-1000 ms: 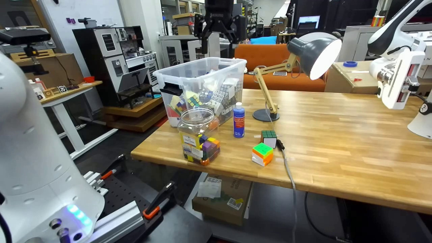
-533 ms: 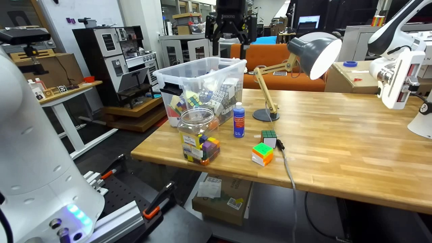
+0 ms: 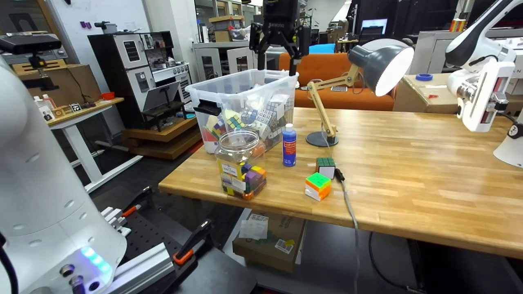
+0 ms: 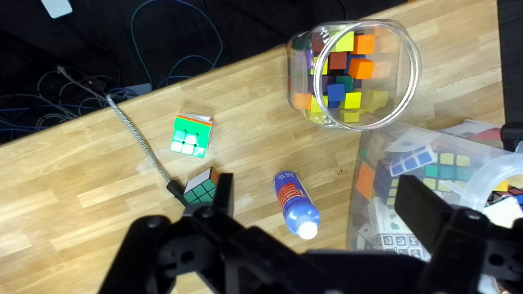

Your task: Turn off the lamp

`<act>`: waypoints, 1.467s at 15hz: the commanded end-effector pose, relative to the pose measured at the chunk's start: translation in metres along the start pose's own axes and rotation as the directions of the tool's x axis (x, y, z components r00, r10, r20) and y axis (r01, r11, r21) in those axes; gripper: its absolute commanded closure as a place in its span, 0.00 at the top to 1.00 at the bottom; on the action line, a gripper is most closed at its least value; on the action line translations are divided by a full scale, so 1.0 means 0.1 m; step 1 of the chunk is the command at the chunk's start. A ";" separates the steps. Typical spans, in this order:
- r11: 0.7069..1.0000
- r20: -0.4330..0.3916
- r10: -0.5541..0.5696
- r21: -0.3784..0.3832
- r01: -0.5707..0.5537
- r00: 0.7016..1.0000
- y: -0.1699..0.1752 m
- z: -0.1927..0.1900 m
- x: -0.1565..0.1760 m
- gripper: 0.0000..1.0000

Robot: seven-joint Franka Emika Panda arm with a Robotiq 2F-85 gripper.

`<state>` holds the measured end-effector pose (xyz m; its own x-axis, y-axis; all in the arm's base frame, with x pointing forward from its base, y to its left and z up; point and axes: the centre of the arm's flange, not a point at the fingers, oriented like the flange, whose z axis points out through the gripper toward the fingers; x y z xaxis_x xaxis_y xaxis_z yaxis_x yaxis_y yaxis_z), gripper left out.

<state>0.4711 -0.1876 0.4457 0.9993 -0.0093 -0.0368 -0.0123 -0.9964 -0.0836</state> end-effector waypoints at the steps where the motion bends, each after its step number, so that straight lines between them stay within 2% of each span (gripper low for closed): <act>1: 0.998 0.011 0.049 0.043 -0.049 0.999 0.13 0.18 0.34 1.00; 7: 0.988 0.085 0.149 0.029 -0.152 0.985 0.43 0.69 0.84 1.00; 10: 0.976 0.071 0.219 -0.010 -0.219 0.973 0.58 0.81 1.03 1.00; 11: 0.984 0.080 0.179 -0.003 -0.180 0.981 0.50 0.84 0.87 1.00; 19: 0.978 0.073 0.207 -0.013 -0.207 0.976 0.55 0.85 0.97 1.00; 22: 0.965 0.039 0.260 -0.021 -0.260 0.965 0.63 0.91 1.10 1.00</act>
<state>0.5659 -0.2361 0.3517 0.9683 -0.2186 -0.1206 -0.2266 -0.9723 -0.0569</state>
